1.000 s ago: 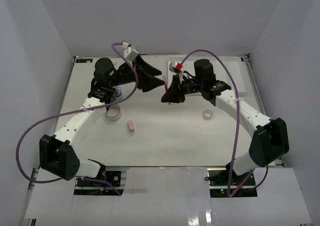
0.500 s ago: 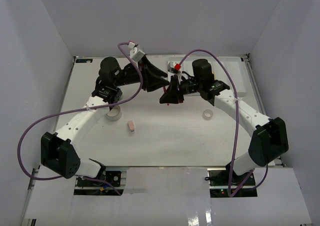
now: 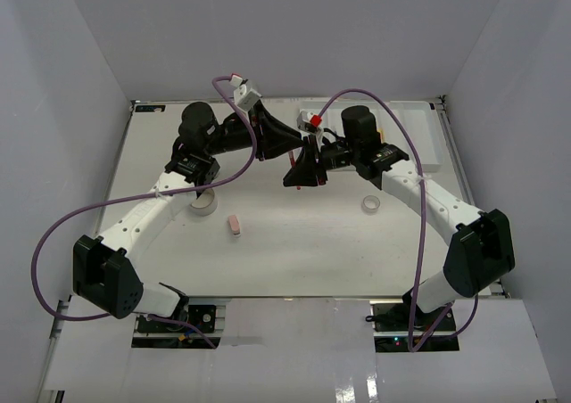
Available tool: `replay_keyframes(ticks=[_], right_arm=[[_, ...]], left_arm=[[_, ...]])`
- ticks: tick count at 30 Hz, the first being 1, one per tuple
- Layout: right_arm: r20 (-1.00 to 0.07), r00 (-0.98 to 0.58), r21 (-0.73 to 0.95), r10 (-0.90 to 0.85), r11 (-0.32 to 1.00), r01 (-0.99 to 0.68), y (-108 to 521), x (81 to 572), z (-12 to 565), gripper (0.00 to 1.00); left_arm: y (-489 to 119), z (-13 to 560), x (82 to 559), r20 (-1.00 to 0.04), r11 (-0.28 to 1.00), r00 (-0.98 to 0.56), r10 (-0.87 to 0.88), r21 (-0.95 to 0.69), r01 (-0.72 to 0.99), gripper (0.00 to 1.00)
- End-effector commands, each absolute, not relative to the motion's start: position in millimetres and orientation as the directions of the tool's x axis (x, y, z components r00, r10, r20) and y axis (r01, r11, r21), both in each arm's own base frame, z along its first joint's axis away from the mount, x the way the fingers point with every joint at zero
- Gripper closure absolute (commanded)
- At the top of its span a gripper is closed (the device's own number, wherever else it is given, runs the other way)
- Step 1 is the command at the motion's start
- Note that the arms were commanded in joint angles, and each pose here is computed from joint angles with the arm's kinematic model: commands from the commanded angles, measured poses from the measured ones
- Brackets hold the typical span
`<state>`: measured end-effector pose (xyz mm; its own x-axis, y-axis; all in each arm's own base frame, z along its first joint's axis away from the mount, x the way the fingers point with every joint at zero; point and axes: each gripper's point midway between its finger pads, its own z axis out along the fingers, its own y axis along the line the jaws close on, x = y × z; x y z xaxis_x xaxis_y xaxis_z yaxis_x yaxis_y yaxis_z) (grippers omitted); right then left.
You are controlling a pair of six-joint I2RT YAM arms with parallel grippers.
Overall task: Sort the stationery into containers
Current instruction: Close the pen cap on the pen.
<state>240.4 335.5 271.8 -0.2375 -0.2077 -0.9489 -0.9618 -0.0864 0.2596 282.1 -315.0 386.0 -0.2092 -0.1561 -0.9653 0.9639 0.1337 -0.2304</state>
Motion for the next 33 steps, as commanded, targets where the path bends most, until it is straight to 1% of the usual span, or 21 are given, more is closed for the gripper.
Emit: replay_keyframes(ticks=[1,18,28,33], right_arm=[[-0.971,-0.175,0.193,-0.161,-0.100,-0.976,334.9,237.4,294.9,0.92],[-0.972,-0.176,0.191,-0.155,-0.086,-0.978,334.7,236.9,296.5,0.92],[-0.971,-0.182,0.195,-0.153,-0.073,-0.978,335.3,239.4,294.6,0.92],[-0.969,-0.190,0.203,-0.156,-0.072,-0.977,335.8,239.1,291.5,0.92]], left_arm=[[-317.0,394.8,271.3,-0.968,0.111,-0.196,-0.156,-0.214,0.971,0.63],[-310.8,388.3,270.0,-0.962,0.181,-0.221,-0.162,-0.249,0.951,0.71],[-305.5,392.8,268.5,-0.953,0.239,-0.242,-0.180,-0.281,0.929,0.73],[-306.1,390.6,264.8,-0.950,0.229,-0.260,-0.174,-0.296,0.927,0.73]])
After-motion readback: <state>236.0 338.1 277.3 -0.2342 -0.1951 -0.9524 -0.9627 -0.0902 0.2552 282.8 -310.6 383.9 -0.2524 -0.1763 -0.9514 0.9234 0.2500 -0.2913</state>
